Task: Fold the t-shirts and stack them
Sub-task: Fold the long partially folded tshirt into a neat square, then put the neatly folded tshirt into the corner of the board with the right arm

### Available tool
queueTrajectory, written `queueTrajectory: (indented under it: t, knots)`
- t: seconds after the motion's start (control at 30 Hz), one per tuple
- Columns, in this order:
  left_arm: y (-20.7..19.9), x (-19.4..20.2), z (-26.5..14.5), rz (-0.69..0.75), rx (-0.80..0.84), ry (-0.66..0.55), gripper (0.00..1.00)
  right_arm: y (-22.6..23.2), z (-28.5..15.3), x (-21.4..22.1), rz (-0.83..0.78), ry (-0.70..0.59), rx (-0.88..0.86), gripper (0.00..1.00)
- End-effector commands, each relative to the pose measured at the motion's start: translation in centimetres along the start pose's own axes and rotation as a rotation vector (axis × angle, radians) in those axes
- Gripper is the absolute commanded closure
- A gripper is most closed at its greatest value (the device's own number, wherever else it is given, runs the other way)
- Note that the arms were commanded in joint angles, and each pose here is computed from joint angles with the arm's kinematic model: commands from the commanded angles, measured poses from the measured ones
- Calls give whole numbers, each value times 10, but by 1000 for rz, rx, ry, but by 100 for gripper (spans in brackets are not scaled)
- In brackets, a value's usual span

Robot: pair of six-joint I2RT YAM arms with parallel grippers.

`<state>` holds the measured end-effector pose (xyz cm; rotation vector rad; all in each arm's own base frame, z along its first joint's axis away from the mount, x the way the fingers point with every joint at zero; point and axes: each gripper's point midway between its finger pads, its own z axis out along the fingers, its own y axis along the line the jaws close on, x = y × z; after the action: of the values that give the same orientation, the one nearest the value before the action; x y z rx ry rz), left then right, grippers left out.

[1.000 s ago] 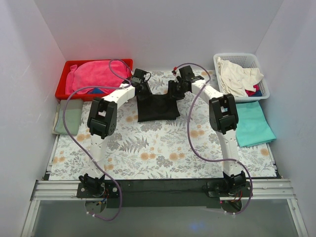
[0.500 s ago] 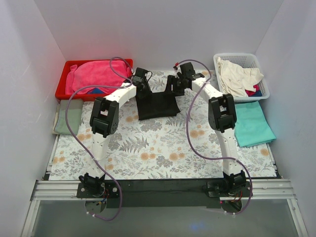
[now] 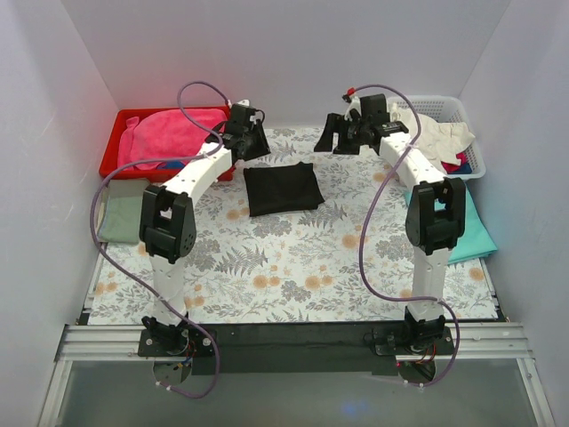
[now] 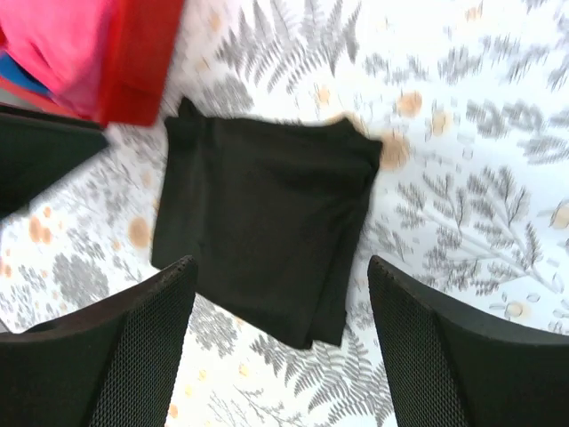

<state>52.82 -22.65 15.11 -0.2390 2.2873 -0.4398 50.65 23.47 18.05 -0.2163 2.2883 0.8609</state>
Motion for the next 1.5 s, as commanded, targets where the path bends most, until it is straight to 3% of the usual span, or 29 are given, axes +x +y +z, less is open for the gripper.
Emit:
queueTrajectory:
  t: [0.0,0.37,0.73,1.17,1.23,1.27,1.3,1.47]
  knots:
    - [5,-4,-38,1,-20,-4,65,-16,16,59,25,154,-8,18]
    - [38,11,-90,-96,-44,20,64,-34,30,115,16,276,-51,10]
    - [52,9,-106,-119,-56,11,64,-41,57,171,106,393,-151,11]
    - [59,6,-119,-133,-59,-6,64,-29,83,219,88,503,-148,14]
    - [61,6,-121,-134,-62,-8,64,-34,86,225,86,519,-112,19]
    - [61,5,-122,-135,-62,-11,64,-37,86,230,93,534,-95,24]
    - [61,6,-123,-136,-62,-11,64,-42,88,232,96,538,-58,38]
    - [64,5,-129,-139,-63,-17,64,-58,87,239,105,567,35,62]
